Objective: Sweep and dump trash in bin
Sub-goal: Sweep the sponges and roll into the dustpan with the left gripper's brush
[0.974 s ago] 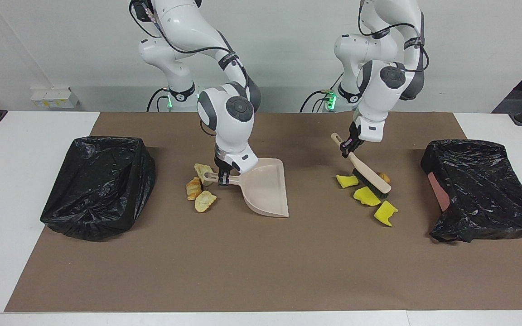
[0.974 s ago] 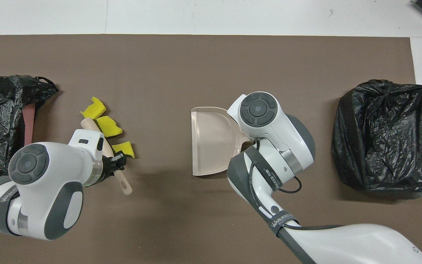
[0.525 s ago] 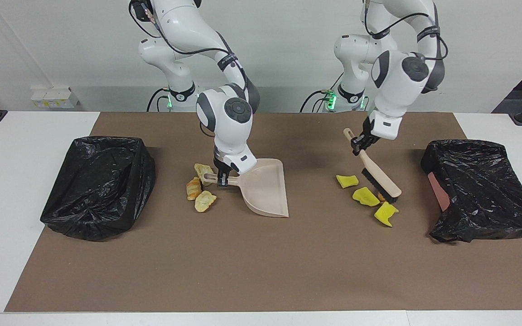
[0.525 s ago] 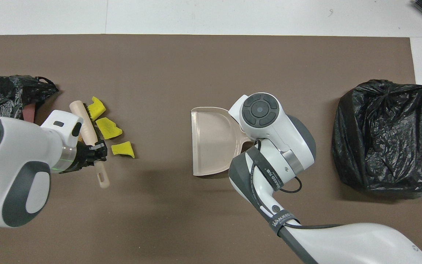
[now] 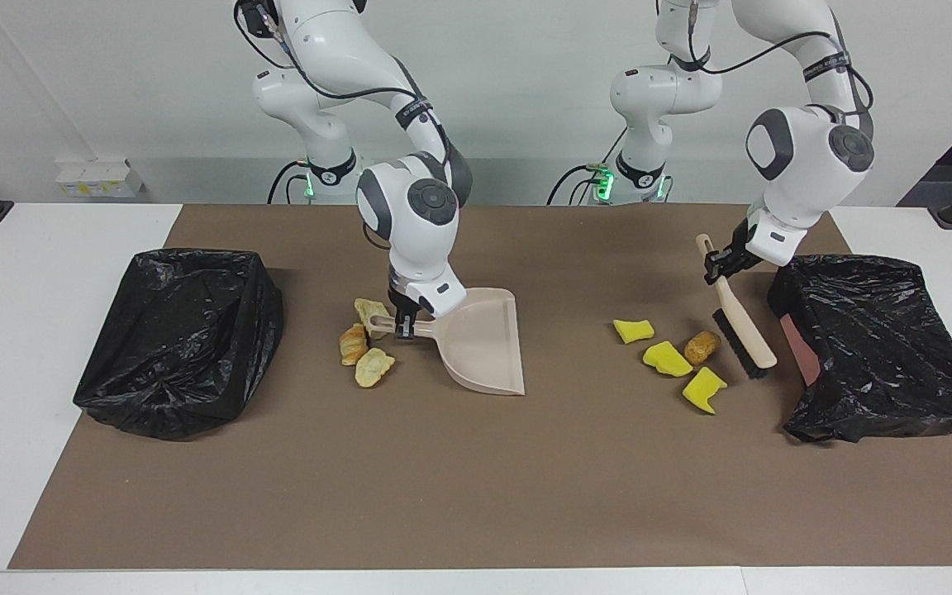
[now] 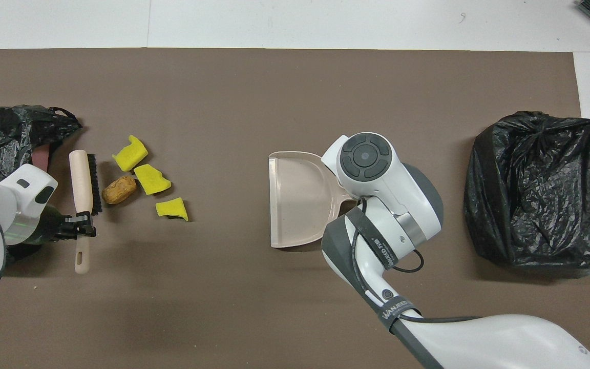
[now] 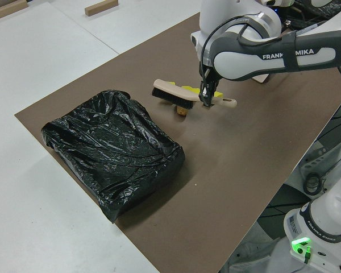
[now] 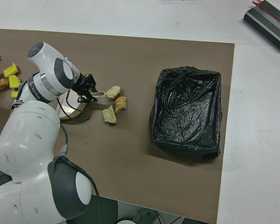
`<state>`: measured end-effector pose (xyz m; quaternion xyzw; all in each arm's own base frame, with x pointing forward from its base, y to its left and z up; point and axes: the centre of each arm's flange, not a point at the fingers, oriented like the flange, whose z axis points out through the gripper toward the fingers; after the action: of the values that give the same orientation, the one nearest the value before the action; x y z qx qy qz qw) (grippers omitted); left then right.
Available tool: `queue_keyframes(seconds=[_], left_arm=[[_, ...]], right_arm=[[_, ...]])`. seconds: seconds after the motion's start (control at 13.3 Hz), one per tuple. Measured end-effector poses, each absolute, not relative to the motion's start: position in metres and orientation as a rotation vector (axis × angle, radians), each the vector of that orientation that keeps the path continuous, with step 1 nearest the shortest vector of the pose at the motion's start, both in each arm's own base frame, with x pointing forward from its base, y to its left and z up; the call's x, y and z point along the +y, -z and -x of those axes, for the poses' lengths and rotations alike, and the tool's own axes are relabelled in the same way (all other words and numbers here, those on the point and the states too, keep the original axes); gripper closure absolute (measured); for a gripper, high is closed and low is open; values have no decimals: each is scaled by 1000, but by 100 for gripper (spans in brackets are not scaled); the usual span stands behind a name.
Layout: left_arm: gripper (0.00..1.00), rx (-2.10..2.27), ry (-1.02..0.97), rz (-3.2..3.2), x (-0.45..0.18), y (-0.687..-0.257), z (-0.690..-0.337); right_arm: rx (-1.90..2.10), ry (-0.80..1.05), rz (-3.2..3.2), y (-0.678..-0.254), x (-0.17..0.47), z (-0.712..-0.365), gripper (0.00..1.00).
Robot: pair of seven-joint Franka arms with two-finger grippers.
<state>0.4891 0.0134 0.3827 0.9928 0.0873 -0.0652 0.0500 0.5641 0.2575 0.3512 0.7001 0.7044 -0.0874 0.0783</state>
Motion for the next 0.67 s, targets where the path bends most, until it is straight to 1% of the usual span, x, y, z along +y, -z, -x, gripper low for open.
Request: queue_keyframes(seconds=[0.22, 0.45, 0.67], left_arm=[[74, 188, 200, -3033, -3, -361, -497], [74, 12, 173, -3045, -69, -349, -501], [74, -123, 185, -3033, -139, -349, -487]], right_arm=[[2109, 264, -2096, -350, 257, -563, 69], [2109, 264, -2096, -350, 257, -563, 69], [2109, 259, -2096, -352, 257, -563, 69]])
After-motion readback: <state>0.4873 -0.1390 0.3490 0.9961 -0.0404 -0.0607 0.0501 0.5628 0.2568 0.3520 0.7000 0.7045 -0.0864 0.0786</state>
